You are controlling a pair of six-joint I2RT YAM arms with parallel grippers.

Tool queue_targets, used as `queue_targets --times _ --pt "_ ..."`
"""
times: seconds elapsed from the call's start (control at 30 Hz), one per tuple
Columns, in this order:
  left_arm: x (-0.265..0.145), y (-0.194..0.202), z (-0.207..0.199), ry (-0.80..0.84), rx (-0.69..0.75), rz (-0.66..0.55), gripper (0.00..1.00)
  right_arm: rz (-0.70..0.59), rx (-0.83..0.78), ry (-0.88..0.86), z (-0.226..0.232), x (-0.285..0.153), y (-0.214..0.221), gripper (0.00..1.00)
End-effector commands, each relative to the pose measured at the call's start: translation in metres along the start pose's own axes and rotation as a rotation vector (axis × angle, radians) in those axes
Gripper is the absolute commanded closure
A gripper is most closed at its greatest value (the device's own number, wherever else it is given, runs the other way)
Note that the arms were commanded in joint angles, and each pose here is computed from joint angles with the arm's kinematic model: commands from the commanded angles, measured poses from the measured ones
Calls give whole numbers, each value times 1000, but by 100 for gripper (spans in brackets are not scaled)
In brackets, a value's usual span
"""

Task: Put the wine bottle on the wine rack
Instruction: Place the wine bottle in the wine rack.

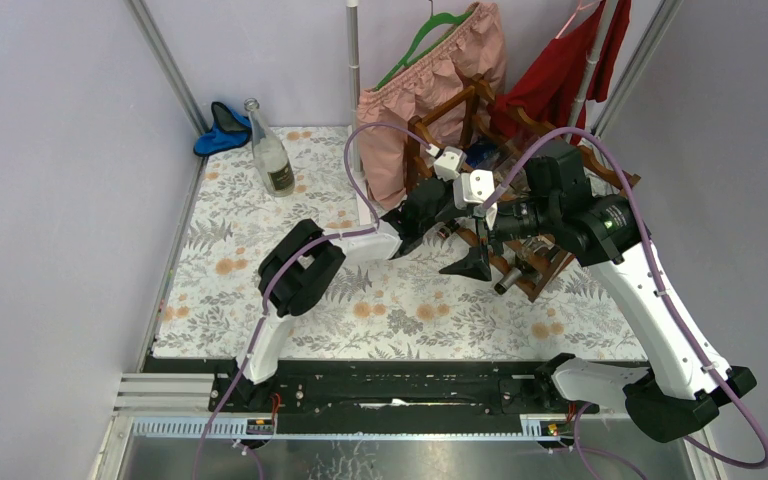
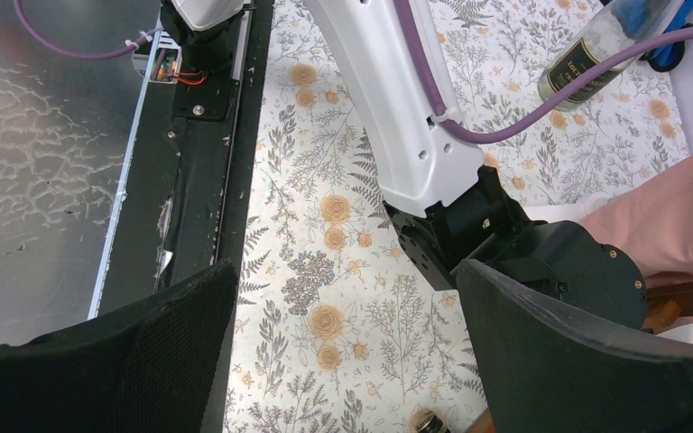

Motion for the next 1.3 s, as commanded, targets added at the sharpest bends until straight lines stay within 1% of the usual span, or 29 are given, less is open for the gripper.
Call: queue_targets --times 0.0,0.07,0.27,0.43,0.57,0.7,0.83,1.03,1.27 --pt "2 -20 2 -36 36 -56 49 -33 -26 2 1 -4 -7 0" --pt "1 -20 2 -39 34 -56 47 -33 -26 1 1 -4 -7 0" --pt "0 -25 -1 -36 22 -66 45 -32 -25 1 1 -4 -6 0" --pt "-7 -36 -7 -37 -11 -101 35 -32 -23 0 1 -4 -6 0" --pt "-14 -45 -9 -49 -31 -129 30 -33 -24 -3 2 -4 -6 0" --pt "-22 -53 -13 -57 -37 -140 28 -36 -24 -3 2 -4 -6 0" --pt "-31 -52 -9 -92 -34 -123 28 -34 -26 -1 2 -4 -6 0" --pt "-62 -57 -9 -106 6 -73 29 -31 -28 1 3 -5 -5 0" --pt "-133 -65 -6 -120 77 -41 28 -27 -29 6 4 -5 -4 0"
Point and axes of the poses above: each gripper's point midway between its finger pads, its own x axis out along the fingers, its own z axis along the line the jaws close on, y = z × x, the point moved 7 cm from there along -x, back along the fingers, and after that the axes turned 12 degrees about -x, right-handed, at the moved point
